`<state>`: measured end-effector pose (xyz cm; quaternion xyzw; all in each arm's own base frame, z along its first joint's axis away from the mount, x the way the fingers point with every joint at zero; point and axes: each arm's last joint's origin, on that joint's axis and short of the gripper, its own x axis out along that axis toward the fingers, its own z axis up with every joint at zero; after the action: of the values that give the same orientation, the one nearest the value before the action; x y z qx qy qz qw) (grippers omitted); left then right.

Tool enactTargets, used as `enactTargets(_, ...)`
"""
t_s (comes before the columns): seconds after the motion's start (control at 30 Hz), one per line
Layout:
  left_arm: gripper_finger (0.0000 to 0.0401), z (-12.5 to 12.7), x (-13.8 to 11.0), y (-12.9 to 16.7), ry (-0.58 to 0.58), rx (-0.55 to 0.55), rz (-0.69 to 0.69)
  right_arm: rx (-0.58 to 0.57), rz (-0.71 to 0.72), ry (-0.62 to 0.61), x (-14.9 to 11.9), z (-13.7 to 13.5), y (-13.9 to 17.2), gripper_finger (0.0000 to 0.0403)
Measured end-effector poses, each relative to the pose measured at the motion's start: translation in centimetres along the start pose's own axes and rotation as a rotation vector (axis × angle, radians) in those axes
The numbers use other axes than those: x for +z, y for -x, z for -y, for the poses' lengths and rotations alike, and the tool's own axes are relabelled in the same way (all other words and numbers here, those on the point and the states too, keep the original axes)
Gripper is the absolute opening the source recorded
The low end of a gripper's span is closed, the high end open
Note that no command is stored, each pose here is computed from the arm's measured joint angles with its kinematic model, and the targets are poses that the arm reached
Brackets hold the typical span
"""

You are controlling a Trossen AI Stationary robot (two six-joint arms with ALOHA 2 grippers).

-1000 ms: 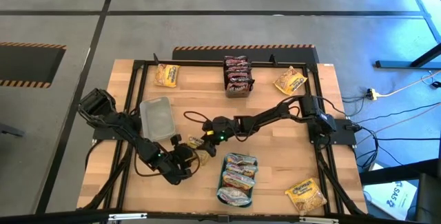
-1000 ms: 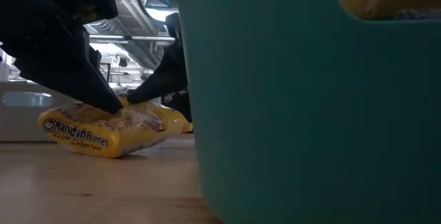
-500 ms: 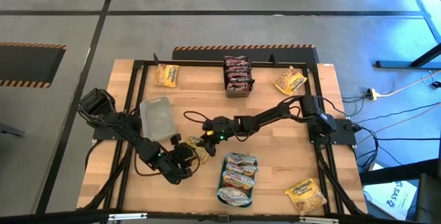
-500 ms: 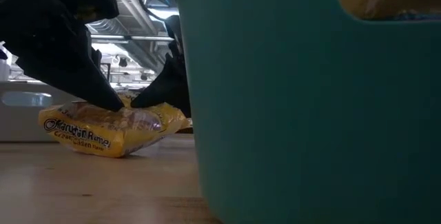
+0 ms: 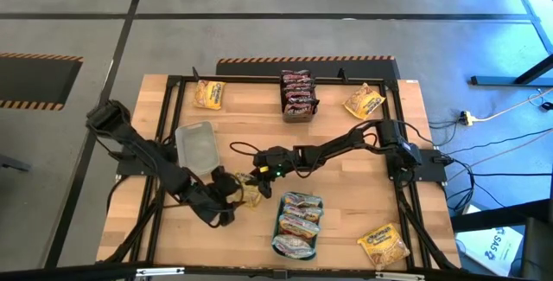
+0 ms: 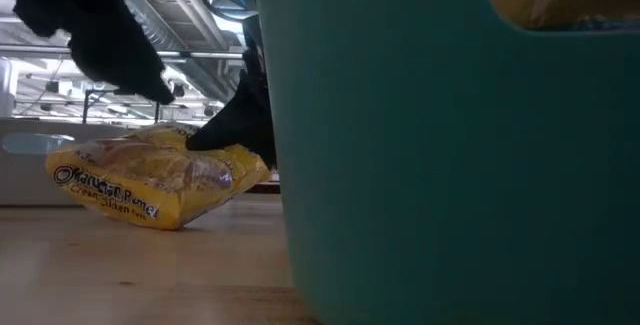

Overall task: Sort Maruchan noodles
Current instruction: Put the yellow noodle pack into the white bin

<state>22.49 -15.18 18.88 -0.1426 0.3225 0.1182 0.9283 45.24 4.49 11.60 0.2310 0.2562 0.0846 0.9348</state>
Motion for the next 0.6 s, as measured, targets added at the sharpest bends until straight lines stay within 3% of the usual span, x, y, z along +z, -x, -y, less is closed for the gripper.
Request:
enactTargets(0.3, 0.0244, -1.2, 2.4, 2.7, 0.023, -0.072, 0.036, -0.011, 0.002, 0.110, 0.9, -0.6, 0.9, 0.0088)
enactTargets(0.6, 0.0244, -4.2, 4.1, 3.7, 0.108, 0.020, 0.031, -0.115, 0.020, 0.378, 1.3, -3.0, 1.6, 0.0087)
